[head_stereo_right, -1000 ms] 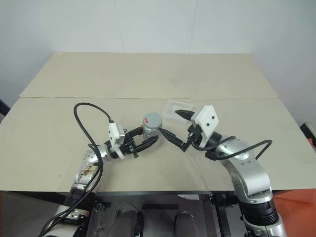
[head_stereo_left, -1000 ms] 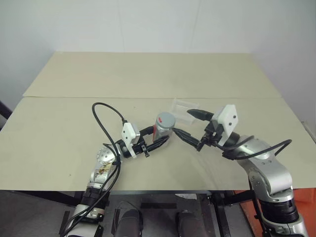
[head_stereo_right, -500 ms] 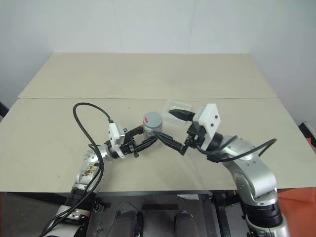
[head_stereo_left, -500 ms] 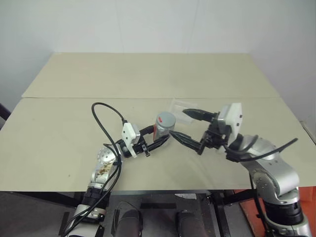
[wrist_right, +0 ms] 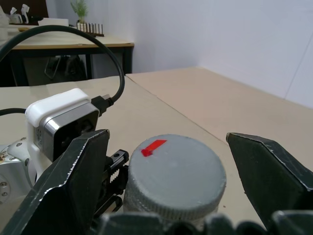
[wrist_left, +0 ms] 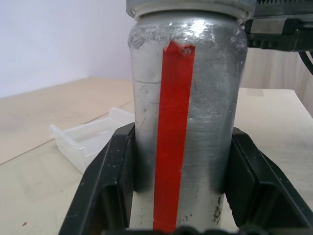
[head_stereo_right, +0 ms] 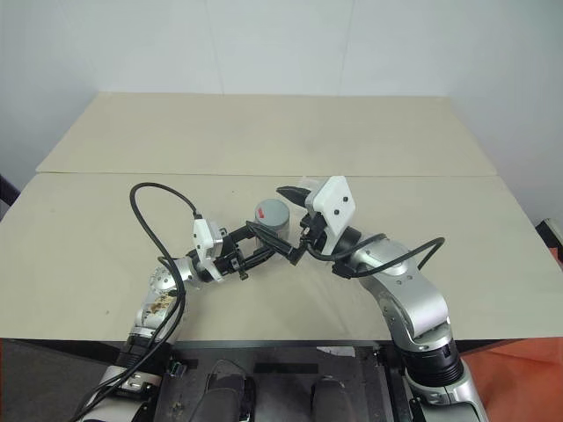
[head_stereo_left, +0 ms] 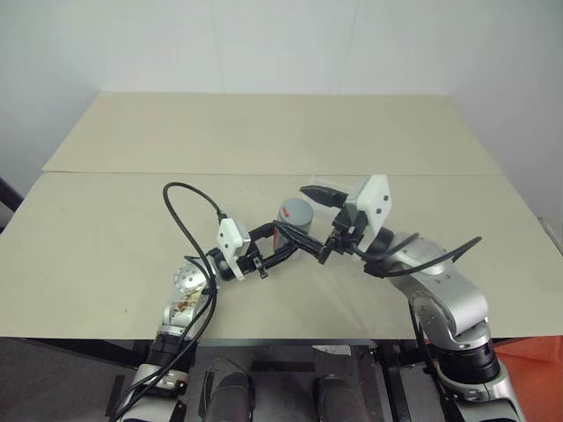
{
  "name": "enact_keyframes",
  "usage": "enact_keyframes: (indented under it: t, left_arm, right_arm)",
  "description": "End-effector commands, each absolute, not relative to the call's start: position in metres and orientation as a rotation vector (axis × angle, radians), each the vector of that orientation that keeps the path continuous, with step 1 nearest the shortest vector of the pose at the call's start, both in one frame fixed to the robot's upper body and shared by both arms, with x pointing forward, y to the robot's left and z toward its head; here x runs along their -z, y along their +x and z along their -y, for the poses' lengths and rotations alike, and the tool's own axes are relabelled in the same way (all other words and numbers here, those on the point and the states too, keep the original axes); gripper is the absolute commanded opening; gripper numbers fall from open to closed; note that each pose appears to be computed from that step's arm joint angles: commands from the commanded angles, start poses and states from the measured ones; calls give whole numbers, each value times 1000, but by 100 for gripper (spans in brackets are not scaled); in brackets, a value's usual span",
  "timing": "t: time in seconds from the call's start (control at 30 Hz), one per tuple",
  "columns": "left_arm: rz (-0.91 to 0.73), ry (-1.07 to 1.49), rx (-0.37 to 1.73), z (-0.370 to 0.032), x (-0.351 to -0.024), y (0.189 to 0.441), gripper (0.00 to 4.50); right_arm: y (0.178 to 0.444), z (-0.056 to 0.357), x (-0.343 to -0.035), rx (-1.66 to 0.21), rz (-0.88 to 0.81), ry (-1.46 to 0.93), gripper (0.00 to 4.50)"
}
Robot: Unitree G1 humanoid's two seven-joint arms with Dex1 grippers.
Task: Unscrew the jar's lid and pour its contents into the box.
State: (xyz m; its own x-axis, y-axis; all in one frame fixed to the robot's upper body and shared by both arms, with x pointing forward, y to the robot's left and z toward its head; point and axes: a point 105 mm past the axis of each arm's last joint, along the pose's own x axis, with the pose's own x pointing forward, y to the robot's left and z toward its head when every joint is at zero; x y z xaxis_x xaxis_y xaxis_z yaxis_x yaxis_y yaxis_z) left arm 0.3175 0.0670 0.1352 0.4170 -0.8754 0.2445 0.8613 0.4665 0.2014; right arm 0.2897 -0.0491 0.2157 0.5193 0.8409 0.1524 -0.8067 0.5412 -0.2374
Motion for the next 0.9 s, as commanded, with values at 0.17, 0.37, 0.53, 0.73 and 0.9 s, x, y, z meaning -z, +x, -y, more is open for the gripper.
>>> enact_keyframes:
  t: [0.17, 0.37, 0.53, 0.73, 0.9]
  left_arm:
    - [391, 58, 1096, -64, -146, 315, 213]
    - [390, 54, 1099, -63, -146, 316, 213]
    - [390, 55, 1100, -63, -145, 316, 213]
    - [391, 55, 1096, -63, -146, 317, 213]
    - [391, 55, 1098, -64, -146, 316, 213]
  right_arm:
    - [287, 50, -224, -1002, 285, -138, 447]
    - [286, 50, -222, -1003, 281, -147, 357]
    - [287, 51, -222, -995, 279, -148, 357]
    - [286, 51, -220, -1011, 271, -142, 319]
    - [288, 52, -219, -1005, 265, -153, 275]
